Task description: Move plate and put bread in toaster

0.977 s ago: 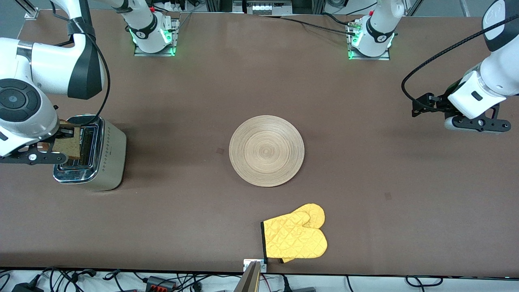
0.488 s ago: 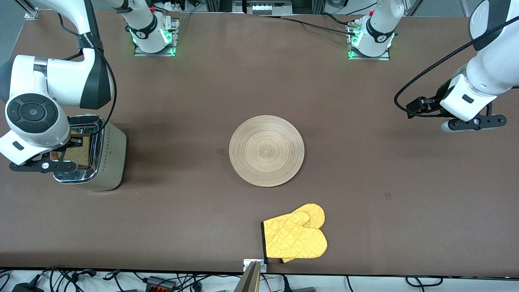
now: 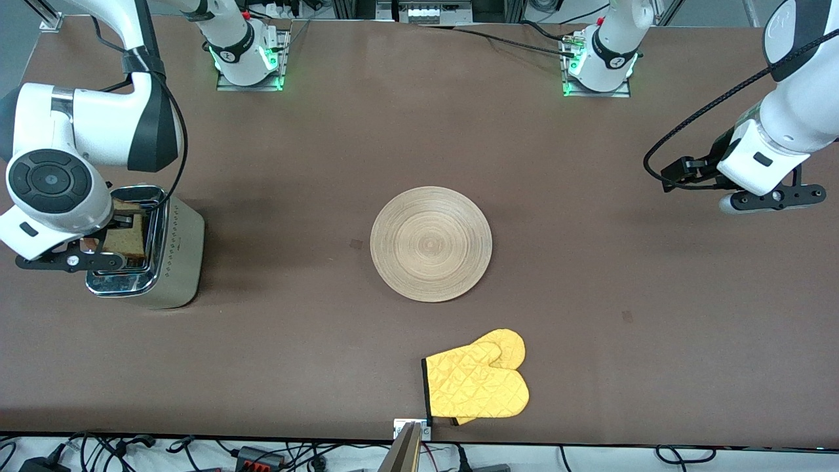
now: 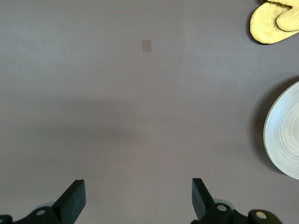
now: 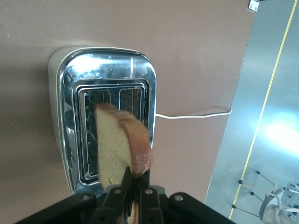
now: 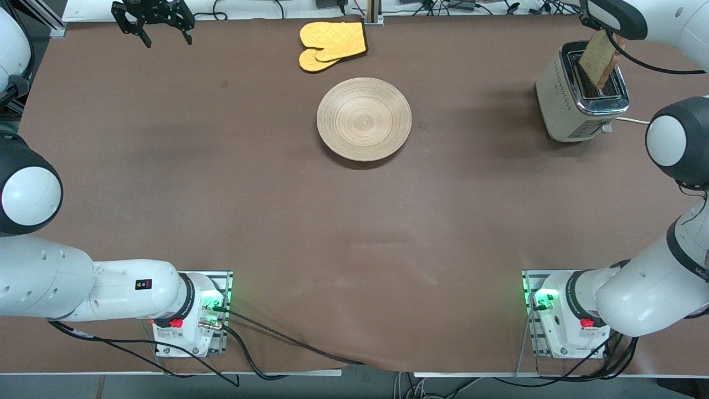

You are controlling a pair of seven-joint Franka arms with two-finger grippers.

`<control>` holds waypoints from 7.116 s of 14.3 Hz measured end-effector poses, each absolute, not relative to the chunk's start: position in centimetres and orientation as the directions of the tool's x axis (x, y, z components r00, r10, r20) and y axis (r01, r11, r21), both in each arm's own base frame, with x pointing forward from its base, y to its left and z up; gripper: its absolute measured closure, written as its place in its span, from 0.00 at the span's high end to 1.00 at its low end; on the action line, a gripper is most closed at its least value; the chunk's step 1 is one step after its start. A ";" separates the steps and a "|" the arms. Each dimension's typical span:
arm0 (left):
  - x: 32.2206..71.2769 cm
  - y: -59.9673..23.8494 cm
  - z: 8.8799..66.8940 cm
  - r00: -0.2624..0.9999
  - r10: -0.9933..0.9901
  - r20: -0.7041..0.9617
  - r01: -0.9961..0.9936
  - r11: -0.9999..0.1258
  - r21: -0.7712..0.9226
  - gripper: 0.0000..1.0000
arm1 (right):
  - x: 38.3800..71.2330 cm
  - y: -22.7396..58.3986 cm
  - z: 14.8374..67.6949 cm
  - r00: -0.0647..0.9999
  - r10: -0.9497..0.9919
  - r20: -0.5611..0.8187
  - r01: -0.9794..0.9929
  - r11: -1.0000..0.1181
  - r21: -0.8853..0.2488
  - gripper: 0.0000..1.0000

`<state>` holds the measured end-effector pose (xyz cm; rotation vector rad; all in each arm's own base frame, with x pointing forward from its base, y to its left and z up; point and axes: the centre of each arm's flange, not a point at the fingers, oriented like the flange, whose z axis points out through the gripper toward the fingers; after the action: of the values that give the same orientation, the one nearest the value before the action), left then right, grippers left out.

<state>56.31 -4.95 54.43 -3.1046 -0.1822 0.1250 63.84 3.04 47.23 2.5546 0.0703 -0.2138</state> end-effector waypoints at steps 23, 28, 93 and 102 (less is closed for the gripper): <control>56.4 -2.6 53.7 0.981 0.162 -0.108 0.166 -0.986 0.033 1.00 | 65.0 3.0 44.3 0.990 0.034 -0.134 0.099 -0.851 0.516 0.07; 57.3 -1.2 53.4 0.986 0.146 -0.081 0.155 -0.981 0.114 1.00 | 64.8 2.9 43.3 0.988 0.032 -0.152 0.107 -0.851 0.515 0.07; 56.3 -2.3 56.1 0.998 0.049 -0.035 0.050 -0.999 0.010 1.00 | 55.0 -2.8 57.5 0.999 -0.026 0.024 -0.026 -1.000 -0.004 1.00; 56.2 -2.3 56.0 0.998 0.049 -0.042 0.050 -0.999 0.009 1.00 | 54.5 -2.7 57.7 0.999 -0.023 0.025 -0.023 -1.000 -0.005 1.00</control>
<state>56.18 -2.29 56.02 -3.1501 -0.0782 0.0657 54.51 -2.72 57.75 3.1457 -0.0367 0.0397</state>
